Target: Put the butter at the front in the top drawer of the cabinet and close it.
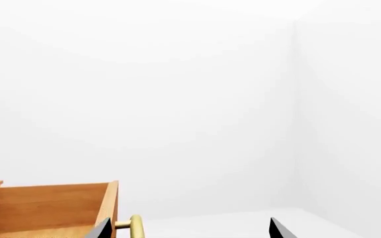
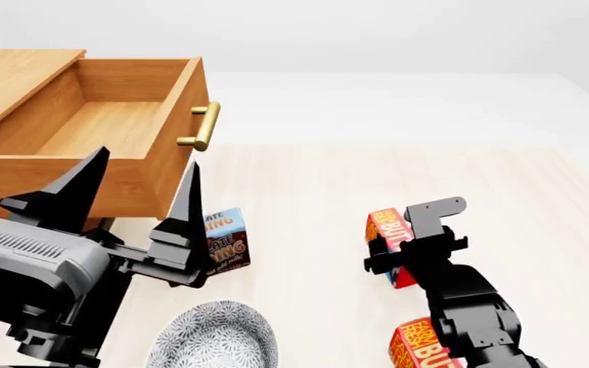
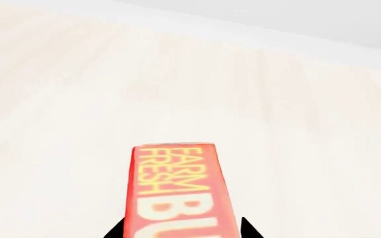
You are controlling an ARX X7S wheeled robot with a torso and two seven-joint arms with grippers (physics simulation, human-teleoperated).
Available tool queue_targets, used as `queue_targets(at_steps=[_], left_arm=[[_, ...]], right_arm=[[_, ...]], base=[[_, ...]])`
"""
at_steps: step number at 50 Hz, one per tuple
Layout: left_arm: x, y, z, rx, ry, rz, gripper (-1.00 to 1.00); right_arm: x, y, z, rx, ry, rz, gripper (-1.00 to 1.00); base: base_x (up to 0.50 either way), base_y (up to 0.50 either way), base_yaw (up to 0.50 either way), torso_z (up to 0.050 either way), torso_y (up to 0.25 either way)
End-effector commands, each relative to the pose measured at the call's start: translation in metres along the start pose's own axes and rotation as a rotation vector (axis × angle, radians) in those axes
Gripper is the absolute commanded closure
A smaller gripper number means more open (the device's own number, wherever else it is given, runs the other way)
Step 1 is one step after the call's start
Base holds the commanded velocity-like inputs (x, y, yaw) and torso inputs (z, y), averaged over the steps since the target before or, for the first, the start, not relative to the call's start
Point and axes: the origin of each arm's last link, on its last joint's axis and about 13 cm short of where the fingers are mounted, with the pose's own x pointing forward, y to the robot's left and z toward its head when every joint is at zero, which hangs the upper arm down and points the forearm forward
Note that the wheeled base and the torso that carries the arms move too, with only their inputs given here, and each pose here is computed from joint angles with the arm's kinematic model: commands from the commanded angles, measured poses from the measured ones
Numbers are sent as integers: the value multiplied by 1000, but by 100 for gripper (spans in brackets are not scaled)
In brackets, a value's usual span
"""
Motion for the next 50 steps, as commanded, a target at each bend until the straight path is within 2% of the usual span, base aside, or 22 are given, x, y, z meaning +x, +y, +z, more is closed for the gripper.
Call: queue_targets(at_steps=[1, 15, 27, 41, 50], left_arm=[[0, 0, -1, -2, 1, 2, -100], [0, 0, -2, -7, 3, 2, -100], [0, 0, -1, -12, 2, 2, -100], [0, -1, -3, -14, 5, 2, -100], [-1, -2, -4, -19, 7, -4, -100]], right_arm=[[-3, 4, -15, 9, 64, 23, 100], [-7, 3, -9, 3, 39, 17, 100], [-29, 0, 13, -8, -123, -20, 100], [-36, 4, 30, -22, -250, -37, 100], [-59, 13, 41, 26, -368, 3, 100]], base=[[0, 0, 0, 0, 0], [0, 0, 1, 0, 0], [0, 0, 0, 0, 0], [0, 0, 0, 0, 0], [0, 0, 0, 0, 0]])
